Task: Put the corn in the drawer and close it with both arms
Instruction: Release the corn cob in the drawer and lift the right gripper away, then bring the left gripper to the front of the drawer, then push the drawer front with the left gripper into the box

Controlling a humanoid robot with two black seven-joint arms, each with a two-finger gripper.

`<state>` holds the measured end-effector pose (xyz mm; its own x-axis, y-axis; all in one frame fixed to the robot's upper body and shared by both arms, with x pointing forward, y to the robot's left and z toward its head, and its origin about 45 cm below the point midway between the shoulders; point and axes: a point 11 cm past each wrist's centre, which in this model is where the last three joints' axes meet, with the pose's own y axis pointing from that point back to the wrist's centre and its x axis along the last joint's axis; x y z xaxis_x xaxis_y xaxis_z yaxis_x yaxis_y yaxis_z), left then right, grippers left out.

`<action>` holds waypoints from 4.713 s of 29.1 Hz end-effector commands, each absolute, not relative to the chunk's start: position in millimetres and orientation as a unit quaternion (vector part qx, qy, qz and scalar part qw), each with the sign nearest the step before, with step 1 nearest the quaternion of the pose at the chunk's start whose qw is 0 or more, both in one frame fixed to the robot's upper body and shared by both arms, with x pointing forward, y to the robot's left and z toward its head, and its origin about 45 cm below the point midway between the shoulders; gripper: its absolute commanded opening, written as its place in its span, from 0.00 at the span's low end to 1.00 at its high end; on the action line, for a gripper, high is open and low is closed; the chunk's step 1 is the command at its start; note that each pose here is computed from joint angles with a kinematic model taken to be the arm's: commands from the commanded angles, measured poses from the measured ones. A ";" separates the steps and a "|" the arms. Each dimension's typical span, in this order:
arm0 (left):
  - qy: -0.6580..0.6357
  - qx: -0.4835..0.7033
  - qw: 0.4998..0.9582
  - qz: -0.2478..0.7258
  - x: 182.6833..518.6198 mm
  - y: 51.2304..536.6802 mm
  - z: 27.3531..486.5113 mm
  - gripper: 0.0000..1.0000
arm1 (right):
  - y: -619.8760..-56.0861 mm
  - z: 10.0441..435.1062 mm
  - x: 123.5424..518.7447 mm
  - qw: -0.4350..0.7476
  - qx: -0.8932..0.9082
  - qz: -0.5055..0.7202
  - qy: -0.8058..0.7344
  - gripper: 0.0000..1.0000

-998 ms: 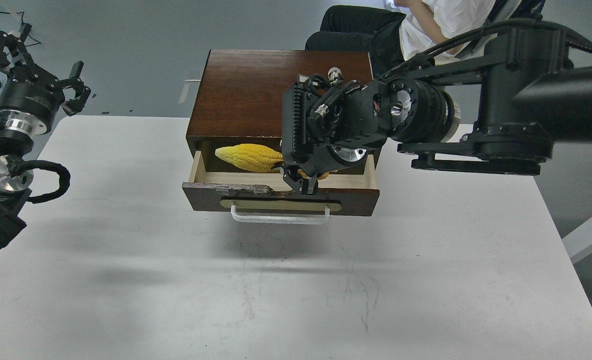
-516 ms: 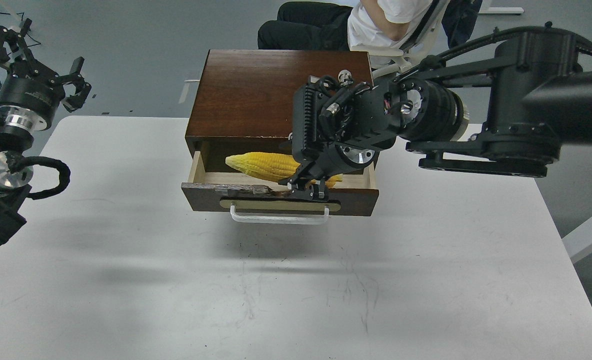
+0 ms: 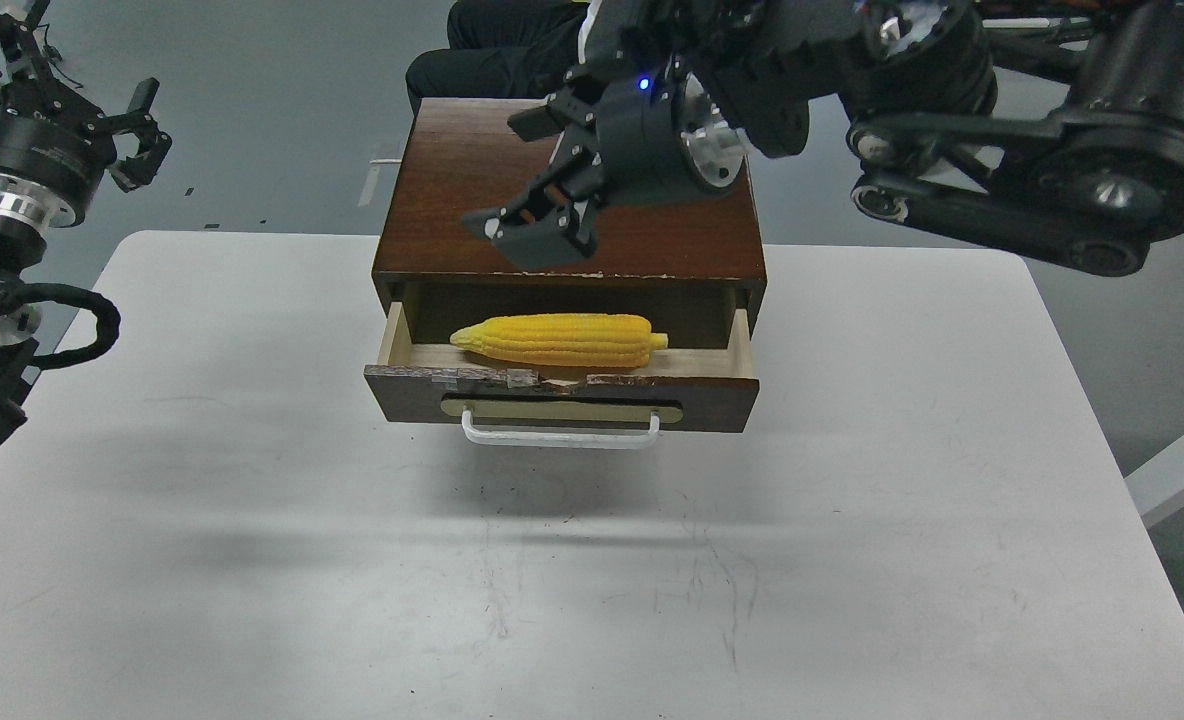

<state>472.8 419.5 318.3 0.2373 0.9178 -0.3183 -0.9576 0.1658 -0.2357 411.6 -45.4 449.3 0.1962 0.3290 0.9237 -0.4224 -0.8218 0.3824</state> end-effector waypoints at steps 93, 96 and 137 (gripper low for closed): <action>-0.567 0.397 0.708 -0.138 319.5 206.2 242.0 0.00 | -428.5 284.4 439.3 -0.220 0.725 -0.193 -0.624 1.00; -0.566 0.398 0.709 -0.136 321.5 206.0 240.6 0.00 | -427.6 284.1 439.4 -0.220 0.726 -0.193 -0.623 1.00; -0.560 0.420 0.709 -0.084 368.8 208.2 228.7 0.00 | -427.8 282.7 438.0 -0.218 0.728 -0.192 -0.621 1.00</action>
